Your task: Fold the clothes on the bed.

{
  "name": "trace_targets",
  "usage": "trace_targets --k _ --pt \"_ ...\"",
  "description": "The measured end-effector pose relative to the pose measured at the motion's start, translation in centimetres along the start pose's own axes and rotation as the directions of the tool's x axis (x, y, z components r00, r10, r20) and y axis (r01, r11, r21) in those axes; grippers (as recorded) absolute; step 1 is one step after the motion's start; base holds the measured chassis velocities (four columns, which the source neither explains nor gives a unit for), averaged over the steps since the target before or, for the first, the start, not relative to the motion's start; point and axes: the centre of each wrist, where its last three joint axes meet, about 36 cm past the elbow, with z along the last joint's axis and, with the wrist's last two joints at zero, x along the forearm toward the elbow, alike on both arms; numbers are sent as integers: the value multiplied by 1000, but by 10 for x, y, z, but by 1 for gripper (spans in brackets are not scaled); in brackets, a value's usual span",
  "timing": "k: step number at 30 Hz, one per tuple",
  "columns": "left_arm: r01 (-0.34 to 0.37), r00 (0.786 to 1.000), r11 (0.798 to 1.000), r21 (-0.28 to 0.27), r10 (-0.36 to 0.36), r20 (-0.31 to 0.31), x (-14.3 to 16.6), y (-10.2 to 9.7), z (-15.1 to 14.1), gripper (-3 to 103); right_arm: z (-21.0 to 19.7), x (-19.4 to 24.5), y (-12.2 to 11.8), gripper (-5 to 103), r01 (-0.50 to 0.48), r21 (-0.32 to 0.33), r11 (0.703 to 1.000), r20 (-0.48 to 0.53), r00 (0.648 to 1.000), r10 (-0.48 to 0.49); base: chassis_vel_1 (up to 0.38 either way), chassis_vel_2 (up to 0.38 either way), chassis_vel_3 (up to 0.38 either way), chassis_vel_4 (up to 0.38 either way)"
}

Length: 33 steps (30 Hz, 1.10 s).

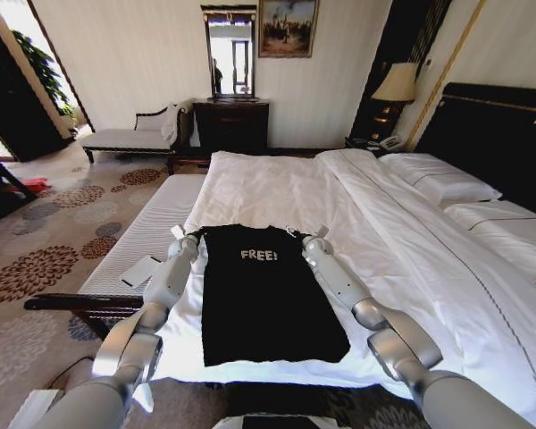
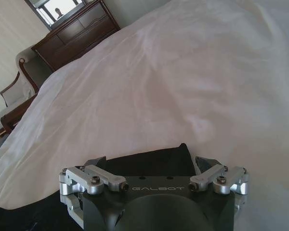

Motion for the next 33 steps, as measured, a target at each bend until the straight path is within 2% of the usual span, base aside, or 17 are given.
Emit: trace_targets --k 2,5,7,9,12,13,15,17,18,19,20,21,24,26,27,28,33 --pt "0 1000 1000 0 0 1 0 1 0 0 1 -1 0 100 -2 -2 1000 -3 1000 2 0 0 0 0" --pt "3 1000 1000 -5 -3 5 2 5 -3 0 1 -8 -2 91 -19 -4 1000 -8 1000 19 0 0 0 0" --pt "4 1000 1000 -6 -4 6 2 5 -3 0 1 -8 -3 91 -21 -4 1000 -8 1000 21 0 0 0 0" --pt "6 1000 1000 -7 -6 8 3 7 -4 0 1 -10 -3 80 -24 1 1000 -10 1000 24 0 0 0 0" --pt "6 1000 1000 -7 -6 9 3 7 -4 0 2 -11 -4 75 -28 10 1000 -12 1000 28 0 0 0 0" --pt "6 1000 1000 -6 -6 8 3 7 -4 0 3 -12 -5 64 -33 20 999 -13 999 34 0 0 0 0" --pt "5 1000 1000 -6 -5 8 3 6 -4 0 3 -12 -5 64 -36 23 999 -14 999 36 0 0 0 0" --pt "3 1000 1000 -4 -3 8 2 4 -4 0 4 -14 -5 53 -40 32 999 -17 999 41 0 0 0 0" --pt "3 1000 1000 -4 -3 8 2 4 -4 0 4 -14 -5 53 -40 32 999 -17 999 41 0 0 0 0" --pt "1 1000 1000 -3 -1 7 2 3 -3 0 5 -16 -5 47 -43 39 998 -17 999 44 0 0 0 0" --pt "0 1000 1000 -3 0 6 2 2 -3 0 6 -19 -8 32 -52 46 998 -15 998 53 0 0 0 0" --pt "0 1000 1000 -3 0 6 2 3 -3 0 6 -19 -8 26 -51 45 998 -14 999 52 0 0 0 0" --pt "2 1000 1000 -5 -2 8 2 4 -4 0 5 -19 -8 21 -47 43 998 -11 999 48 0 0 0 0" --pt "3 1000 1000 -6 -3 9 2 4 -5 0 4 -19 -6 10 -37 38 999 -2 999 37 0 0 0 0" --pt "3 1000 1000 -6 -3 10 2 4 -6 0 3 -18 -6 10 -34 36 999 2 999 34 0 0 0 0" --pt "3 1000 1000 -6 -3 11 2 4 -6 0 2 -18 -6 5 -25 32 999 10 1000 25 0 0 0 0" --pt "1 1000 1000 -6 0 14 2 3 -8 0 -3 -16 -3 0 10 27 1000 43 999 -11 0 0 0 0"
